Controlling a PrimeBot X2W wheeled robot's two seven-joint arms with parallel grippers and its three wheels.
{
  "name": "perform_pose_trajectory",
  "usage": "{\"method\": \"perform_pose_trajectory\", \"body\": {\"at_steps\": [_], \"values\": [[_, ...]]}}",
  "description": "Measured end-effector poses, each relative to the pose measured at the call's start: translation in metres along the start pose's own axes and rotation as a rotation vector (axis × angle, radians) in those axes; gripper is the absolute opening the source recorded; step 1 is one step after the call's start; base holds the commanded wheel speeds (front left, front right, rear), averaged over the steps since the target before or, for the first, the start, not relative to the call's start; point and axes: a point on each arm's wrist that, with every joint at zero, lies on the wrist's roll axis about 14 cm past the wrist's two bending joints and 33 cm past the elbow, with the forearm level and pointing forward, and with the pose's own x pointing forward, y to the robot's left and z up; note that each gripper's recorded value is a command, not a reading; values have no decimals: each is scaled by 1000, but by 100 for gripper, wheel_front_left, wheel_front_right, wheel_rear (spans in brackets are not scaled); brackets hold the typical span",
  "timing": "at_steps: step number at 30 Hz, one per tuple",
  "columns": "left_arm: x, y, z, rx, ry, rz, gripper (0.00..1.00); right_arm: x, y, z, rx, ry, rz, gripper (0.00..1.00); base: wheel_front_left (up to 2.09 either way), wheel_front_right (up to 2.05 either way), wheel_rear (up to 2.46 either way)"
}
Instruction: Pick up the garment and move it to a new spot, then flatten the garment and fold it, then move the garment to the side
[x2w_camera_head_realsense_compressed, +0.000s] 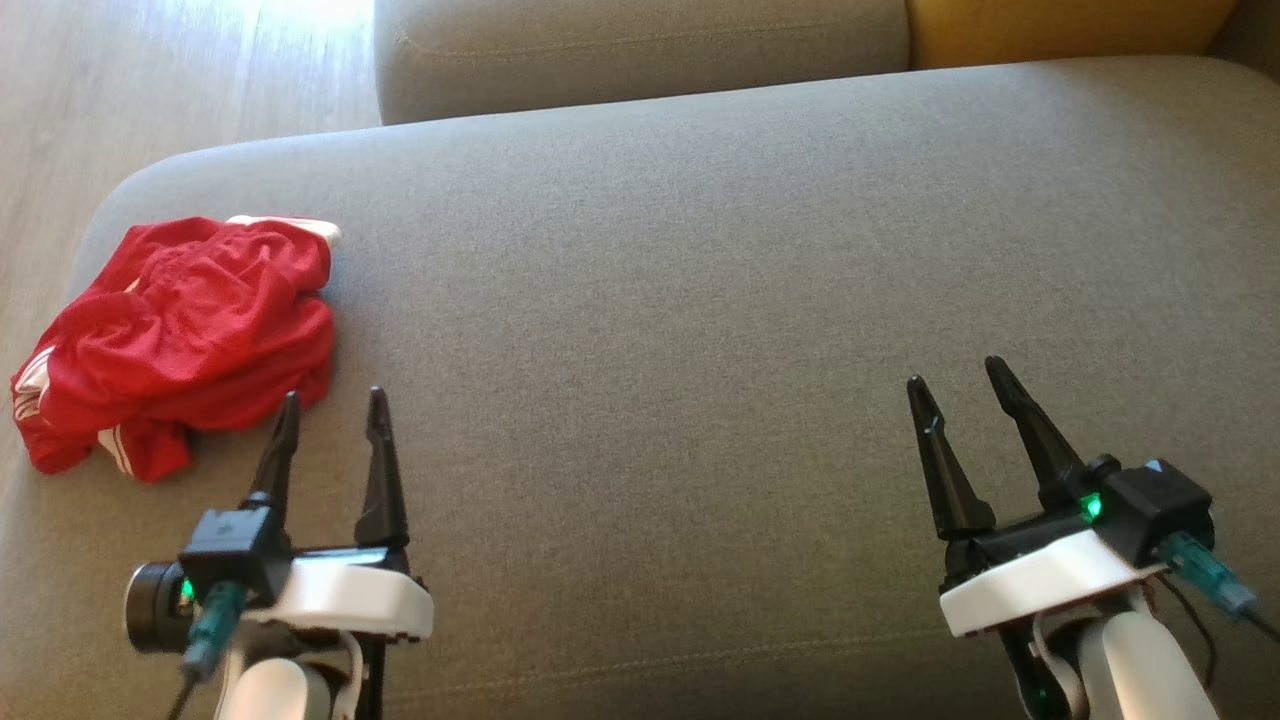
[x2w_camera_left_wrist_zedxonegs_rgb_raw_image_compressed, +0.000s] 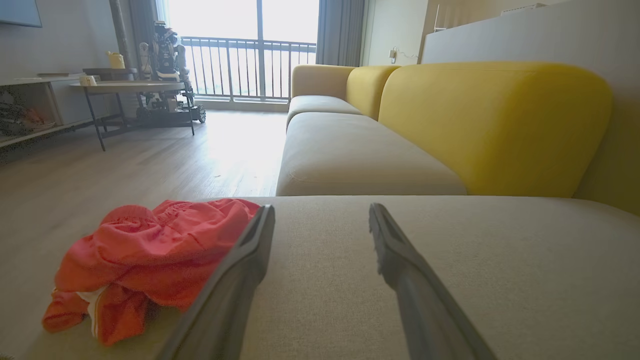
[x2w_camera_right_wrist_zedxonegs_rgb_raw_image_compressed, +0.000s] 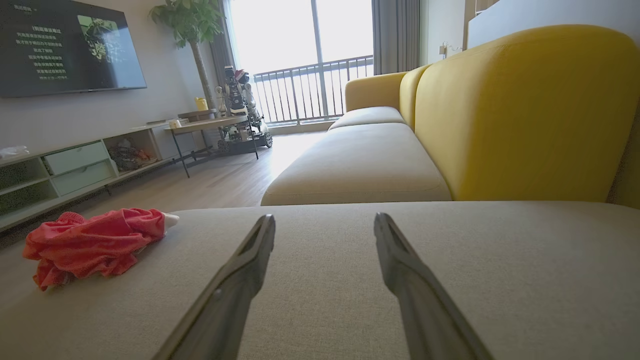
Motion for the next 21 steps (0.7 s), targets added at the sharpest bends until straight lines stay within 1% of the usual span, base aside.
{"method": "perform_pose_trajectory", "body": {"at_steps": [13, 21], "values": [[-2, -15, 15, 154, -81, -56, 100, 0, 11, 9, -161, -40, 52, 100, 0, 0, 0], [-3, -14, 16, 165, -82, -55, 100, 1, 12, 10, -161, -43, 57, 100, 0, 0, 0]]}}
